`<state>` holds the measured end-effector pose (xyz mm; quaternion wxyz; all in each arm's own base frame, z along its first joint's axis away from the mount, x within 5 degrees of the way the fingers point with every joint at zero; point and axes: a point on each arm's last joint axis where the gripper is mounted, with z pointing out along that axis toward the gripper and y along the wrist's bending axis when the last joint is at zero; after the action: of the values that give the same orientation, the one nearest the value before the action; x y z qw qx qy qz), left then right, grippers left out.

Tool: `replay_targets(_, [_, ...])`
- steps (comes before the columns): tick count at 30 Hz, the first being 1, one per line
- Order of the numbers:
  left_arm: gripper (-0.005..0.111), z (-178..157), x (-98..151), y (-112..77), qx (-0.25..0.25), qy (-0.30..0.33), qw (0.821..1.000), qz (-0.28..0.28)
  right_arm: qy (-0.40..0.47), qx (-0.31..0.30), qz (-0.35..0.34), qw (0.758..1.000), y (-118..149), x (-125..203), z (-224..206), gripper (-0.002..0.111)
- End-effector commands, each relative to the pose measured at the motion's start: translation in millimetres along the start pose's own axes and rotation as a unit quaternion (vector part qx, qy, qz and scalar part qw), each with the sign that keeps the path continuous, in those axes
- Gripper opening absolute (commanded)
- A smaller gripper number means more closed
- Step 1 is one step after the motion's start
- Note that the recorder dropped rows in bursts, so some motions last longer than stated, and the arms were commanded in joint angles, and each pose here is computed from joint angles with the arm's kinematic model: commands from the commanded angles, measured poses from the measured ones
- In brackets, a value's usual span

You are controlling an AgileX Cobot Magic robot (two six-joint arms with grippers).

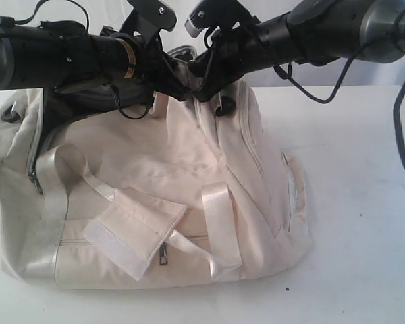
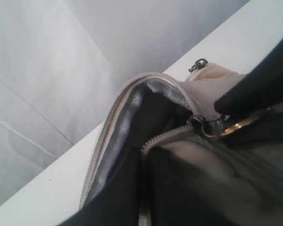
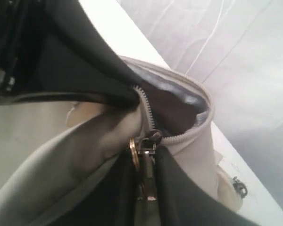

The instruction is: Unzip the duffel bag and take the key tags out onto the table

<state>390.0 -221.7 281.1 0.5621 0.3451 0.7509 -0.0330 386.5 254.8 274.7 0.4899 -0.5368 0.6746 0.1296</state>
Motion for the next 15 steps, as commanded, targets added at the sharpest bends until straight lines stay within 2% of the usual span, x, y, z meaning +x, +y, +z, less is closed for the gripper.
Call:
replay_targets(1, [0.0,-5.7,-2.2,12.0,-0.026,0.01,1.0,-0.005,0.002,-0.021,-0.055,0.998,3.6,-13.8,-17.3,0.0])
replay_targets(4, [0.0,-5.9,0.3,13.9,-0.036,0.024,0.999,-0.006,0.037,-0.022,-0.063,0.997,3.3,-11.7,-23.7,0.0])
replay_targets(8, [0.0,-6.1,2.5,15.5,-0.045,0.036,0.998,-0.006,0.151,-0.123,-0.088,0.977,19.0,7.9,-33.6,0.0])
replay_targets(9, [0.0,-6.2,2.8,15.8,-0.047,0.037,0.998,-0.006,0.161,-0.145,-0.087,0.972,22.8,10.0,-35.2,0.0])
replay_targets(15, [0.0,-6.5,4.8,17.3,-0.055,0.049,0.997,-0.006,0.173,-0.186,-0.086,0.963,29.4,6.7,-47.2,0.0])
